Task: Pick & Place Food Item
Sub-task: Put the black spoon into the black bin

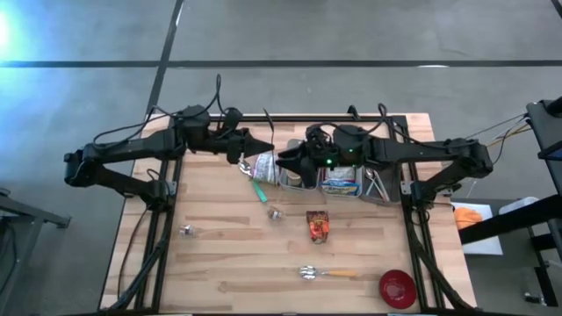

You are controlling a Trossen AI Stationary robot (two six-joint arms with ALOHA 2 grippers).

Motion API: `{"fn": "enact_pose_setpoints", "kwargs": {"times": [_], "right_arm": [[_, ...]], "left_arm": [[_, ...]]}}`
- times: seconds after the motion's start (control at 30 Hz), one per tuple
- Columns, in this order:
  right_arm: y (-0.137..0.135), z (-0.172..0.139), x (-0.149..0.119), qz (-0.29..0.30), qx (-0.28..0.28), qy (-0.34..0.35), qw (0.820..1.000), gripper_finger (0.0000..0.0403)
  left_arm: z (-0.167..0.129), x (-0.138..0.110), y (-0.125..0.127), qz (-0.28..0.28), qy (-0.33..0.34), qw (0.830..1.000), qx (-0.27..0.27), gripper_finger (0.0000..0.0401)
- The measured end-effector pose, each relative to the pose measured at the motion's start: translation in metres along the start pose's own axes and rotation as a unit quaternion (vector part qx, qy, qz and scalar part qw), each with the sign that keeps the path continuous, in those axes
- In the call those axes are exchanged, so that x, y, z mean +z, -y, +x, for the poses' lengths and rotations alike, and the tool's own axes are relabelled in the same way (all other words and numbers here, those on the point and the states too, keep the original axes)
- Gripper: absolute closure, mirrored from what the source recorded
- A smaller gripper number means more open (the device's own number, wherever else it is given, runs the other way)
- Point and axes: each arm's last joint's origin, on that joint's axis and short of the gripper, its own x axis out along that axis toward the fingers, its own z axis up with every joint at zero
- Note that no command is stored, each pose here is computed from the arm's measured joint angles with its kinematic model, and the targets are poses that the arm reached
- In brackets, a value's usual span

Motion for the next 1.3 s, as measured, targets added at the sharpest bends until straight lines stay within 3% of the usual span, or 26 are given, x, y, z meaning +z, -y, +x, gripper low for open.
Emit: {"fn": "enact_pose_setpoints", "kwargs": {"times": [0.3, 0.9, 1.3], "right_arm": [[-0.003, 0.001, 0.002, -0.003, 0.034, -0.001, 0.999, 0.0215], [0.004, 0.011, -0.004, -0.006, 0.012, -0.003, 1.0, 0.0221], [0.004, 0.012, -0.003, -0.006, 0.013, -0.002, 1.0, 0.0339]], "left_arm": [[0.008, -0.002, -0.006, -0.003, -0.006, 1.0, 0.007, 0.0401], [0.013, -0.006, -0.005, -0.002, -0.013, 1.0, -0.004, 0.0401], [0.013, -0.007, -0.004, -0.003, -0.011, 1.0, -0.004, 0.0401]]}}
